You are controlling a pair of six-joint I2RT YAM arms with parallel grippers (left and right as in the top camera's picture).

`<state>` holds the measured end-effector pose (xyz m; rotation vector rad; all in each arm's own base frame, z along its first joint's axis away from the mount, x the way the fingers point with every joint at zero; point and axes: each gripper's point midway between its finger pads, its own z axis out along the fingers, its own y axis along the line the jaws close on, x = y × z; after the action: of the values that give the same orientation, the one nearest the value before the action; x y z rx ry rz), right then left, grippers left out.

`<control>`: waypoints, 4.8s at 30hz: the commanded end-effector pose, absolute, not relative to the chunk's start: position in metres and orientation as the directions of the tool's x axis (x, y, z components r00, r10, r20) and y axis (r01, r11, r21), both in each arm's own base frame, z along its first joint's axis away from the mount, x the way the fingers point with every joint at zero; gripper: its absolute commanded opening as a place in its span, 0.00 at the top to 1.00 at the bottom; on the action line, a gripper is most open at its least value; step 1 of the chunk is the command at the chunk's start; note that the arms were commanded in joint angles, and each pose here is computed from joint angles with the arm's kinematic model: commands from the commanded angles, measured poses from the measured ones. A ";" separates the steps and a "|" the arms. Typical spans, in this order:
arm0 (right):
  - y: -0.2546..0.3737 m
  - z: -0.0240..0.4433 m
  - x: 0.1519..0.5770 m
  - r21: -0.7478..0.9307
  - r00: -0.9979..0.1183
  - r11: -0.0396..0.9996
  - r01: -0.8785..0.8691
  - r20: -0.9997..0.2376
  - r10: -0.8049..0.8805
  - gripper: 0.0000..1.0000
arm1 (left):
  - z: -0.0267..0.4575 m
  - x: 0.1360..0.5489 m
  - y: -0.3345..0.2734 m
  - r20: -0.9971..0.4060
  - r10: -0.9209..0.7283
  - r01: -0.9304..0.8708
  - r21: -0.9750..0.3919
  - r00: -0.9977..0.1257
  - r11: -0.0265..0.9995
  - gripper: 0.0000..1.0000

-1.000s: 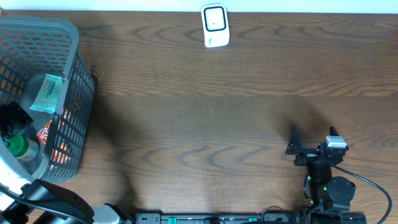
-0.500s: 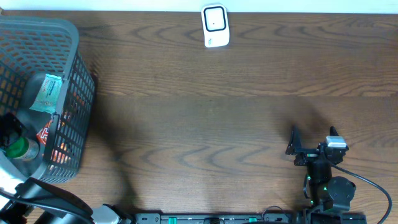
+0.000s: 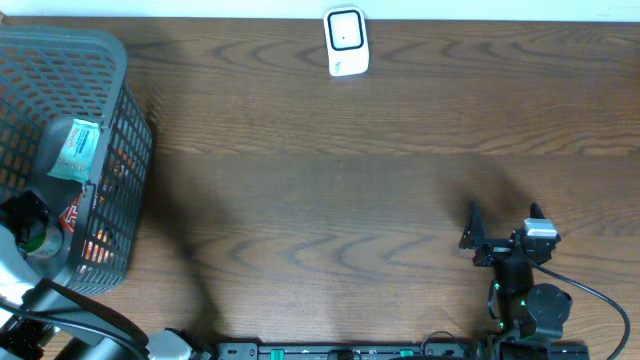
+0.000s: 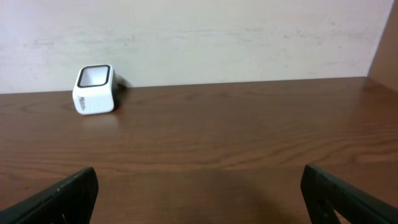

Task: Scan the item barcode
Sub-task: 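Grasp the green-capped bottle in the basket with the left gripper, then carry the bottle toward the scanner and set it on the table, then return the left gripper into the basket above the red TOP bar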

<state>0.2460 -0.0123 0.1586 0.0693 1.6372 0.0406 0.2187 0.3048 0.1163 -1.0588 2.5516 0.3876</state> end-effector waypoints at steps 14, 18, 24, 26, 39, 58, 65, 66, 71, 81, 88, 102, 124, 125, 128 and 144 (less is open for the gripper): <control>-0.010 0.159 0.246 0.081 -0.065 0.997 0.012 -0.995 0.081 0.01 | 0.057 0.223 0.307 -0.311 -0.671 -0.722 0.077 -0.673 0.688 0.02; -0.010 0.159 0.246 0.080 -0.065 0.997 0.012 -0.995 0.081 0.01 | 0.049 0.225 0.309 -0.306 -0.685 -0.733 0.071 -0.661 0.676 0.02; -0.010 0.159 0.246 0.081 -0.065 0.997 0.012 -0.995 0.081 0.01 | 0.045 0.225 0.309 -0.300 -0.704 -0.749 0.062 -0.644 0.660 0.02; -0.010 0.159 0.246 0.080 -0.065 0.997 0.012 -0.995 0.081 0.01 | 0.041 0.225 0.309 -0.292 -0.723 -0.766 0.054 -0.626 0.641 0.01; -0.010 0.159 0.246 0.081 -0.065 0.997 0.012 -0.995 0.081 0.01 | 0.043 0.225 0.309 -0.292 -0.749 -0.790 0.042 -0.595 0.611 0.30; -0.010 0.159 0.246 0.081 -0.065 0.997 0.012 -0.995 0.081 0.01 | 0.302 0.292 0.243 -0.748 -0.631 -0.506 -0.470 -0.206 0.723 0.33; -0.010 0.159 0.246 0.081 -0.065 0.997 0.012 -0.995 0.081 0.01 | 0.416 0.326 0.117 -0.855 -0.491 0.139 -0.514 -0.167 0.847 0.32; -0.010 0.159 0.246 0.081 -0.065 0.997 0.012 -0.995 0.081 0.01 | 0.421 0.331 0.099 -0.856 -0.484 0.190 -0.514 -0.183 0.837 0.32; -0.010 0.159 0.246 0.081 -0.065 0.997 0.012 -0.995 0.081 0.01 | 0.412 0.355 -0.001 -0.844 -0.421 0.405 -0.531 -0.334 0.744 0.32; -0.010 0.159 0.246 0.080 -0.065 0.997 0.012 -0.995 0.081 0.01 | 0.283 0.400 -0.190 -0.719 -0.153 0.505 -0.607 -0.678 0.614 0.32; -0.010 0.159 0.246 0.081 -0.066 0.997 0.012 -0.994 0.082 0.01 | 0.151 0.395 -0.242 -0.574 0.087 0.452 -0.533 -0.814 0.715 0.32; -0.010 0.159 0.246 0.081 -0.066 0.997 0.012 -0.994 0.082 0.01 | 0.073 0.367 -0.209 -0.449 0.684 0.752 0.039 -0.575 0.658 0.26; -0.010 0.159 0.246 0.081 -0.066 0.997 0.012 -0.995 0.081 0.01 | 0.075 0.369 -0.209 -0.455 0.721 0.784 0.076 -0.523 0.616 0.05; -0.010 0.159 0.246 0.081 -0.066 0.997 0.012 -0.994 0.082 0.01 | 0.080 0.372 -0.211 -0.470 0.706 0.773 0.075 -0.530 0.630 0.04; -0.010 0.159 0.246 0.081 -0.066 0.997 0.012 -0.995 0.081 0.01 | 0.108 0.381 -0.215 -0.535 0.656 0.741 0.080 -0.532 0.667 0.00; -0.010 0.159 0.246 0.081 -0.066 0.997 0.012 -0.994 0.082 0.01 | 0.417 0.399 0.030 -0.868 -0.401 -0.288 -0.321 -0.291 0.902 0.02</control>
<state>0.2460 -0.0123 0.1586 0.0693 1.6372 0.0406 0.4128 -0.0472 0.3919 -0.0009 1.9999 -0.1110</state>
